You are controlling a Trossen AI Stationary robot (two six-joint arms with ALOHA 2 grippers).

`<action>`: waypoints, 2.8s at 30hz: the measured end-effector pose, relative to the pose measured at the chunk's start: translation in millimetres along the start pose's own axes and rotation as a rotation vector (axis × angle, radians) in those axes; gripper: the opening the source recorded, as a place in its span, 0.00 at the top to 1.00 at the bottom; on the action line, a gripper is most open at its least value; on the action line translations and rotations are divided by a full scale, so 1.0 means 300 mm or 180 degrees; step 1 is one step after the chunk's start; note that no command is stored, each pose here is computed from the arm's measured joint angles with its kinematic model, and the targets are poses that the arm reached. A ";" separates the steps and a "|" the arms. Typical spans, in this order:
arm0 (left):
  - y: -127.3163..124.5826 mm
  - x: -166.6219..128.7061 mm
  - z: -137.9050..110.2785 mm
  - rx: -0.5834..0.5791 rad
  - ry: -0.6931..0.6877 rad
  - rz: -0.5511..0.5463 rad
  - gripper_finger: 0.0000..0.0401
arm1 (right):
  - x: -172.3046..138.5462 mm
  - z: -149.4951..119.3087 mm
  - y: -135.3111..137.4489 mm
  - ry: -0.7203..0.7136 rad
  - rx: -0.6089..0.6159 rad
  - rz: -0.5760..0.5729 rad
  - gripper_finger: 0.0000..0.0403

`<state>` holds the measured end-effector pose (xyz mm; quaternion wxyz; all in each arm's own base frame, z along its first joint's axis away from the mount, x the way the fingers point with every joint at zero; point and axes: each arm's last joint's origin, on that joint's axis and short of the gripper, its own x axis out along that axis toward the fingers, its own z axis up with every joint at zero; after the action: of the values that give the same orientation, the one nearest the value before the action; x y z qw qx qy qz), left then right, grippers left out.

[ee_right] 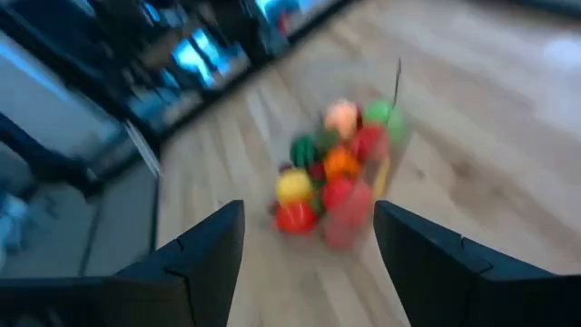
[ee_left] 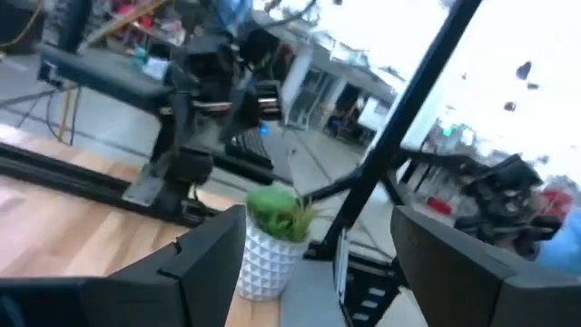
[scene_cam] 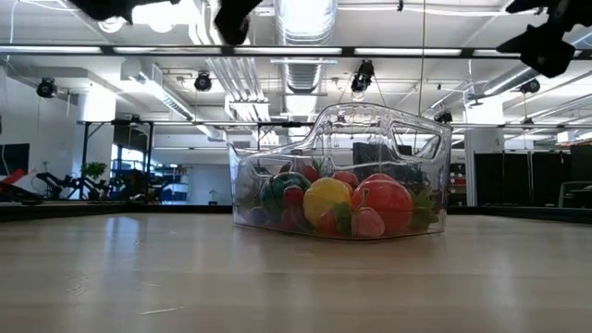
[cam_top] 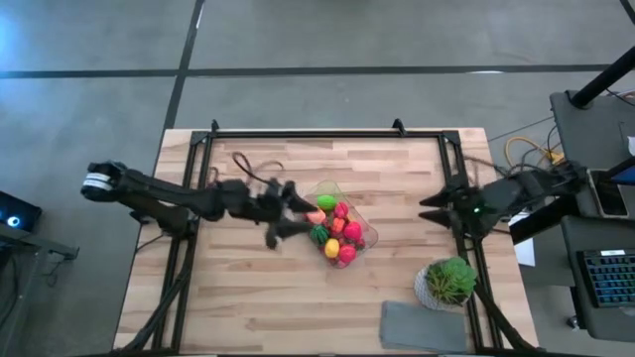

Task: Pick and placing Produce into tupperware
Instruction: Return to Home Position

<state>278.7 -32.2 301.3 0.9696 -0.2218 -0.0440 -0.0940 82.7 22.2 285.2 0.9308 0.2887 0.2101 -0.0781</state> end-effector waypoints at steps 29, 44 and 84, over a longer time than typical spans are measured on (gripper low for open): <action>0.136 -0.662 -0.193 0.0070 -0.1095 0.0844 0.35 | -0.015 -0.091 -0.125 -0.1595 -0.0045 0.0405 0.41; 0.191 -0.651 -0.289 -0.0493 -0.0549 0.1249 0.35 | 0.175 -0.258 -0.196 -0.1300 0.0673 0.0149 0.41; 0.209 -0.635 -0.317 -0.0487 -0.0274 0.1394 0.35 | 0.173 -0.259 -0.201 -0.1255 0.0574 -0.0020 0.41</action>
<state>109.0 12.6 165.3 0.9444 -0.3026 -0.0289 0.1250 86.4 15.8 174.2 0.9240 0.3493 0.0170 -0.1545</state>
